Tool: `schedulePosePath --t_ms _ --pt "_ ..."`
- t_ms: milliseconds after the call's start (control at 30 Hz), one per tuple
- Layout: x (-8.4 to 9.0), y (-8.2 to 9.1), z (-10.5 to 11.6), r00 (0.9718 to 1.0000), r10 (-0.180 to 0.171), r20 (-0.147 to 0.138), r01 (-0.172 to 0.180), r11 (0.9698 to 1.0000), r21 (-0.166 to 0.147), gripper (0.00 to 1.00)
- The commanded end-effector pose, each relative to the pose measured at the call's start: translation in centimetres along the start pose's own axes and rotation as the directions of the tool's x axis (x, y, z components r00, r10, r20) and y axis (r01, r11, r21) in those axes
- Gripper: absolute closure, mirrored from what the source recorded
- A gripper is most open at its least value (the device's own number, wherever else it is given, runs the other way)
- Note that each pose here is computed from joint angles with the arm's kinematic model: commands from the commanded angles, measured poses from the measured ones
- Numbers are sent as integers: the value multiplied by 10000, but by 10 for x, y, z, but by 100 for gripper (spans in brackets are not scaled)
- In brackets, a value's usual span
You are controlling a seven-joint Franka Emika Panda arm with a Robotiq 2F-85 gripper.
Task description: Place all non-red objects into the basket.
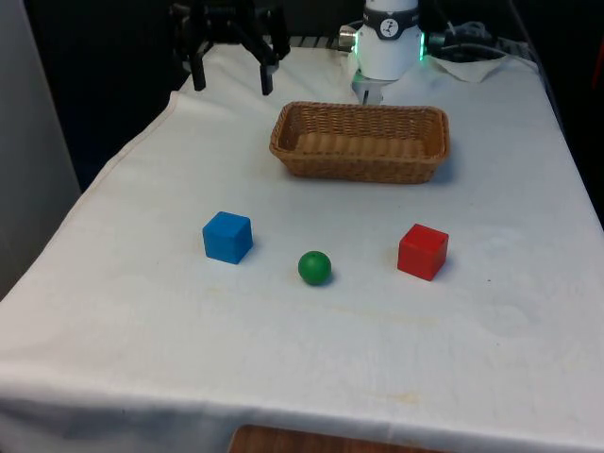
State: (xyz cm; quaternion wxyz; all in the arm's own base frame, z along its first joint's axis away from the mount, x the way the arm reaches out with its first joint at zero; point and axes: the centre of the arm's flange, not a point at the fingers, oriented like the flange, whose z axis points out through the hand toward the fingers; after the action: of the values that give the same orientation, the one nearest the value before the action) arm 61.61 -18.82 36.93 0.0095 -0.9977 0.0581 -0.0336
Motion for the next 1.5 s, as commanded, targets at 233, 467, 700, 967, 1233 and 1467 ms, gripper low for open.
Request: schedulePosePath --t_ms 233,467,700,967,1233,1467 --pt "11 -11 15 10000 -65 -29 65 10000 70 0" --pt "12 -8 23 9999 -133 -84 133 9999 63 0" --pt "17 -10 43 9989 -445 -161 444 9990 -55 0" --pt "26 -12 61 9964 -799 -267 792 9965 -263 0" --pt "37 -5 84 9943 -1019 -321 1007 9942 -367 0" --pt "42 10 96 9952 -919 -330 910 9955 -273 0"
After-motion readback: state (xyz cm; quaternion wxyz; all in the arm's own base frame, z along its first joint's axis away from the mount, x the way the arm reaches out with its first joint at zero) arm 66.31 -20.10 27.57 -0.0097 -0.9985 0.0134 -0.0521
